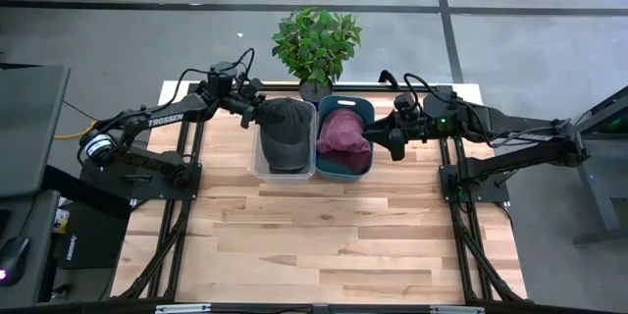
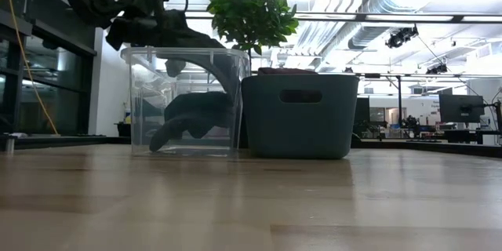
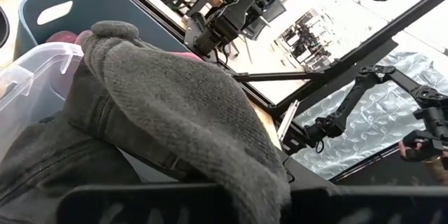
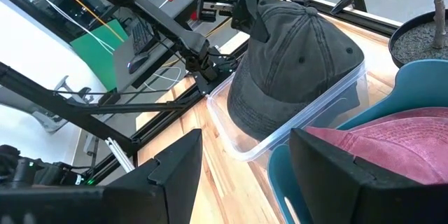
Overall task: Pick & Place hat
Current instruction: Put the black cap into the blue bin
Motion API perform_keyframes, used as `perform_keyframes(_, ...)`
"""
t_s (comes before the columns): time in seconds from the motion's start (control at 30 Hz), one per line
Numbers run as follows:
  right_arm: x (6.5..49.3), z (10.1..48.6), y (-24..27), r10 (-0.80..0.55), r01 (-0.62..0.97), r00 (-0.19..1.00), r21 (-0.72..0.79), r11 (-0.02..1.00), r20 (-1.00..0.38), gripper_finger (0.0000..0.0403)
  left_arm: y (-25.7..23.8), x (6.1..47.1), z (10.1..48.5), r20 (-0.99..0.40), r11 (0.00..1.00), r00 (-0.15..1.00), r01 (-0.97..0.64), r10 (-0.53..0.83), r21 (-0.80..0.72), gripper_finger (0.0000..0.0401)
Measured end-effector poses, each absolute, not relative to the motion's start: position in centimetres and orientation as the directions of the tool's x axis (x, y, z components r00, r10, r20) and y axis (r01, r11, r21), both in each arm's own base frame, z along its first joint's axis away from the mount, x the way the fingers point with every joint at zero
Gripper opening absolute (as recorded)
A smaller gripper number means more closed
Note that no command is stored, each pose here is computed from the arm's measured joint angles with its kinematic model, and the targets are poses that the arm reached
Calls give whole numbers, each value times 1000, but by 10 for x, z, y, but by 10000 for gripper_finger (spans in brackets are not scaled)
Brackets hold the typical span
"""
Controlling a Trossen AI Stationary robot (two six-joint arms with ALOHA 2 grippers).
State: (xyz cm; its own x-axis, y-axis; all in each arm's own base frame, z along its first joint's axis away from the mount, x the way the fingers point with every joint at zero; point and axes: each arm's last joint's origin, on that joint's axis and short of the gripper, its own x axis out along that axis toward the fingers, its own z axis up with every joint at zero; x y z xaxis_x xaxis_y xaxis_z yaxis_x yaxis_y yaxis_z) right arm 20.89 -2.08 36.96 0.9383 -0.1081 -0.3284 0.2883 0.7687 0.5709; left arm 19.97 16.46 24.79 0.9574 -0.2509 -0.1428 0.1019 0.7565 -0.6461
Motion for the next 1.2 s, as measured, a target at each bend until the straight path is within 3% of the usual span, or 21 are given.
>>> perform_keyframes(0.17,209,370,-21,-108,288,938,571,769,-329,209,164,200,248,-140,750,955,109,-261,-652,33)
perform_keyframes(0.47,209,370,-21,-105,287,938,572,769,-329,209,165,200,248,-143,707,958,78,-248,-703,193)
perform_keyframes(0.6,209,370,-21,-98,285,939,587,758,-329,209,165,199,249,-149,704,965,50,-218,-708,237)
perform_keyframes(0.93,209,369,-20,-87,277,940,590,758,-330,209,160,188,269,-142,769,990,-110,25,-630,248)
perform_keyframes(1.07,209,369,-20,-87,278,940,590,758,-331,209,157,185,272,-140,768,990,-87,-4,-635,248)
perform_keyframes(1.2,209,369,-20,-92,283,939,587,759,-332,209,153,184,267,-171,705,981,-59,-89,-706,247)
